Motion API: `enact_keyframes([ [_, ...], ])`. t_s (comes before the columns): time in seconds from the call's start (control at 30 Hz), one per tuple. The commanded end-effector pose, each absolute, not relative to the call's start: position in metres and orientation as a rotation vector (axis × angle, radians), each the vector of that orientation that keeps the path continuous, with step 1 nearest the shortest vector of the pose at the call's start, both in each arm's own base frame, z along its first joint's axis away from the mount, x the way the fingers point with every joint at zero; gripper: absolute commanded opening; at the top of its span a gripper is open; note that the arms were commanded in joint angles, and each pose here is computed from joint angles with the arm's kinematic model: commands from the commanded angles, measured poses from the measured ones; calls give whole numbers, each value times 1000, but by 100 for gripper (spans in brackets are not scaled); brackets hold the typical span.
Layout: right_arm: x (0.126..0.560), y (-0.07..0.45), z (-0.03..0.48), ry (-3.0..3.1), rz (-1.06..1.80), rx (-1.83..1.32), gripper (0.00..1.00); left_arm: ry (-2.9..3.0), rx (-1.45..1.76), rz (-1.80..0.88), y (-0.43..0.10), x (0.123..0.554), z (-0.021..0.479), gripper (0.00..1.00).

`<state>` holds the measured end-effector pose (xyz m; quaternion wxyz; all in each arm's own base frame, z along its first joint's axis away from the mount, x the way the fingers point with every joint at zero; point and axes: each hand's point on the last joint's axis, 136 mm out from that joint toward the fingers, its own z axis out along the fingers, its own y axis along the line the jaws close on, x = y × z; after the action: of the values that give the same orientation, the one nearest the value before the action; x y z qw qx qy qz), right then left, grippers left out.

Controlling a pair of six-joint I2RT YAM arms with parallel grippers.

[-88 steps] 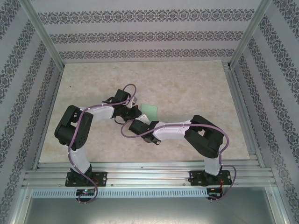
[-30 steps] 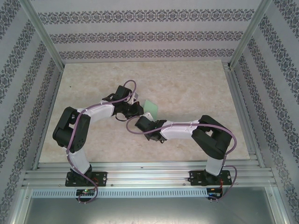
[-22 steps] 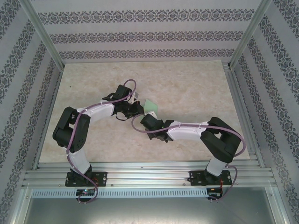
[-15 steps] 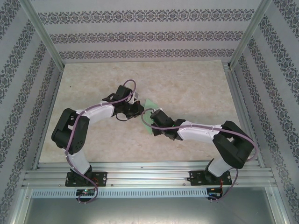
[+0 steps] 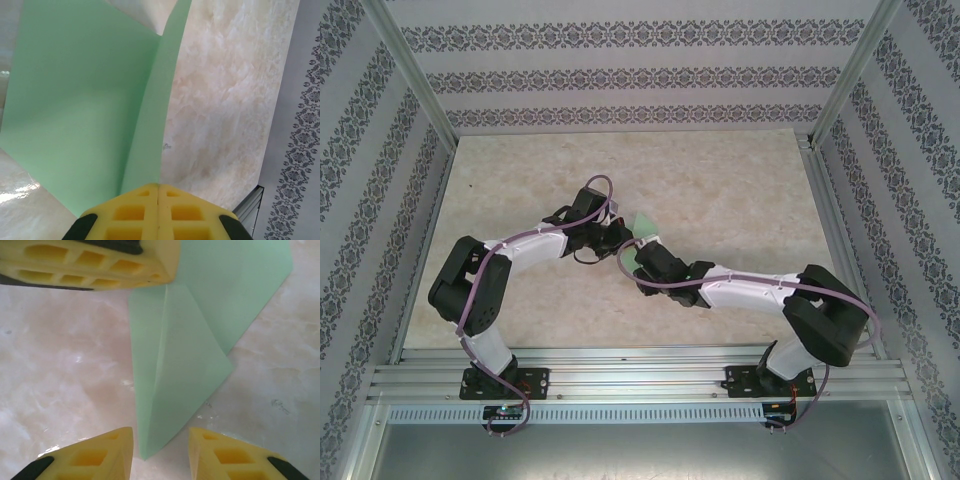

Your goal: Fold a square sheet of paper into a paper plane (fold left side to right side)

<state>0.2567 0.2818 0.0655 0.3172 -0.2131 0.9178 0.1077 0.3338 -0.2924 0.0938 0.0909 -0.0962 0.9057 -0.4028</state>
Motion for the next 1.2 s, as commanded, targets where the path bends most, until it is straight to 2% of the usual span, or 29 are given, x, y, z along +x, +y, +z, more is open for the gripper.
enact_keyframes([
  [0.0, 267, 283, 67, 2408, 212, -512, 35, 2640, -266, -1222, -299, 338, 111, 6],
  [0.6, 278, 292, 43, 2471, 65, -533, 30, 2636, -262, -1227, -301, 340, 113, 6],
  [0.83, 274, 288, 36, 2501, 36, -535, 23, 2632, -258, -1230, -301, 340, 114, 6],
  [1.03, 271, 285, 34, 2513, 52, -534, 13, 2634, -258, -1219, -301, 341, 113, 6],
  [1.17, 271, 285, 32, 2525, 129, -540, 5, 2637, -241, -1207, -299, 340, 114, 12],
])
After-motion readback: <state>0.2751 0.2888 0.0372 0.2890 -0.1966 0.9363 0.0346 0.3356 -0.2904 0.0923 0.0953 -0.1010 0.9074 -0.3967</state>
